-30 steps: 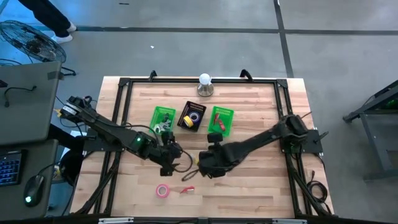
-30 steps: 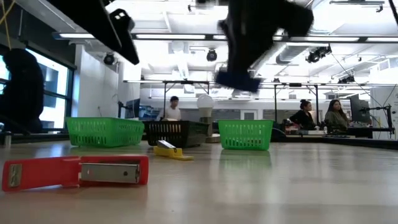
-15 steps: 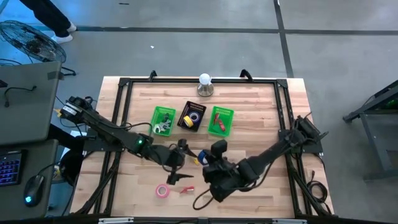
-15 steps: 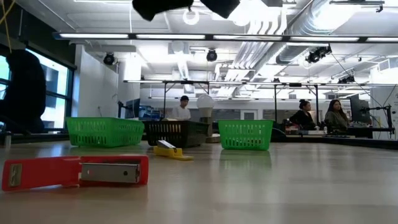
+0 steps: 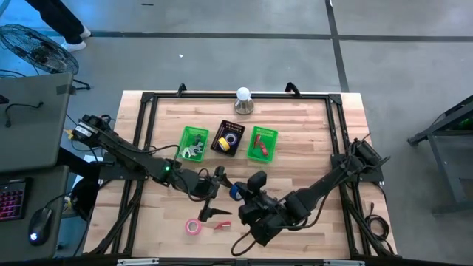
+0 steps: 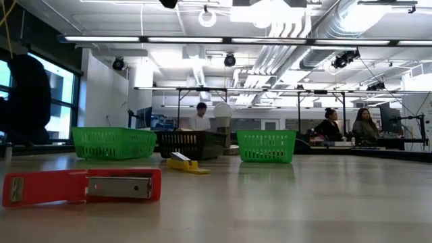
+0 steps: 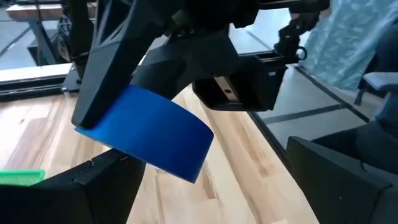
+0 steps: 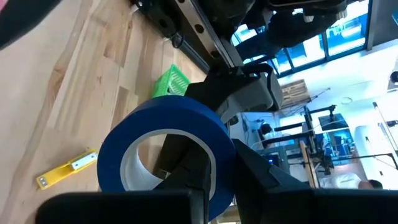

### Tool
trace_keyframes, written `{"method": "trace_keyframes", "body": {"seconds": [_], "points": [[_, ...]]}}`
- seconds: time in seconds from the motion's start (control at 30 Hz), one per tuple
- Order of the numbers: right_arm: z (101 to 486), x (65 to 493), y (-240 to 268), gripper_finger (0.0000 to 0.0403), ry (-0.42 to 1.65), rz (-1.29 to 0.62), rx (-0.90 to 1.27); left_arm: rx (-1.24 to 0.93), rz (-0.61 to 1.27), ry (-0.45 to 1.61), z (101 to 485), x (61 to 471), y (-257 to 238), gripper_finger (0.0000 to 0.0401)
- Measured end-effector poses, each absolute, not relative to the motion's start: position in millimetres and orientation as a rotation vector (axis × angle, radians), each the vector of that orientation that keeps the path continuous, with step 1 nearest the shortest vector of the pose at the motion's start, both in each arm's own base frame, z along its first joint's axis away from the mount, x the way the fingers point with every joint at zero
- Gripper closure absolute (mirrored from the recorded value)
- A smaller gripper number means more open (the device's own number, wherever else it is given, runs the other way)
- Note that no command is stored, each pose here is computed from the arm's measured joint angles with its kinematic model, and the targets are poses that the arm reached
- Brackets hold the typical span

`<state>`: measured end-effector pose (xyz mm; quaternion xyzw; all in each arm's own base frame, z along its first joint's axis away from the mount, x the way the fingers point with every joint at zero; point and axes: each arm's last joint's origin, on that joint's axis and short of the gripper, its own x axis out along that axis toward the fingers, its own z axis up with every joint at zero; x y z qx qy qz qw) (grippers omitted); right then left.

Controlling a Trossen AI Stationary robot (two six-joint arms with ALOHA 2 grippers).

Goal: Pick and place Stapler, Stapler remover, tape
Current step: Put the blue tape into the black bin

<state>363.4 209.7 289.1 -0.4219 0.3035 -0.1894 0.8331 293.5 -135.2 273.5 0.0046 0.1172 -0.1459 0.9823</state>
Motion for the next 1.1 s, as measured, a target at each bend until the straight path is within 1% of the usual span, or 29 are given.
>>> {"method": "trace_keyframes", "body": {"seconds": [0.17, 0.23, 0.27, 0.33, 0.4, 0.5, 0.57, 0.6, 0.7, 0.73, 0.83, 0.97, 1.03, 1.1], "points": [[289, 366, 206, 0.037, 0.65, -0.405, -0.897, 0.025, -0.293, 0.236, 273, 293, -135, 0.0031], [289, 367, 205, 0.037, 0.654, -0.39, -0.891, 0.041, -0.29, 0.235, 273, 294, -135, 0.0052], [289, 367, 204, 0.037, 0.654, -0.387, -0.884, 0.045, -0.286, 0.236, 272, 294, -135, 0.0068], [289, 368, 203, 0.037, 0.656, -0.381, -0.878, 0.059, -0.28, 0.235, 272, 294, -135, 0.0111], [289, 369, 202, 0.037, 0.657, -0.377, -0.876, 0.08, -0.258, 0.231, 272, 294, -134, 0.0165], [289, 369, 202, 0.037, 0.657, -0.375, -0.877, 0.104, -0.229, 0.228, 272, 294, -133, 0.0264], [290, 369, 202, 0.037, 0.657, -0.37, -0.878, 0.131, -0.23, 0.226, 272, 294, -133, 0.0338], [290, 370, 202, 0.037, 0.653, -0.366, -0.872, 0.147, -0.237, 0.221, 272, 294, -133, 0.0362], [290, 370, 204, 0.0367, 0.652, -0.33, -0.86, 0.156, -0.241, 0.218, 272, 294, -134, 0.0363], [291, 369, 205, 0.0356, 0.646, -0.328, -0.857, 0.156, -0.238, 0.217, 272, 294, -134, 0.0361], [291, 368, 210, 0.0297, 0.624, -0.356, -0.863, 0.15, -0.222, 0.198, 275, 295, -134, 0.0362], [296, 353, 223, 0.0214, 0.587, -0.511, -0.977, 0.159, -0.183, 0.192, 276, 295, -132, 0.0364], [305, 339, 231, 0.0183, 0.555, -0.594, -1.028, 0.182, -0.136, 0.195, 276, 295, -131, 0.0364], [315, 325, 238, 0.0163, 0.517, -0.65, -1.049, 0.204, -0.087, 0.197, 277, 296, -127, 0.0364]]}}
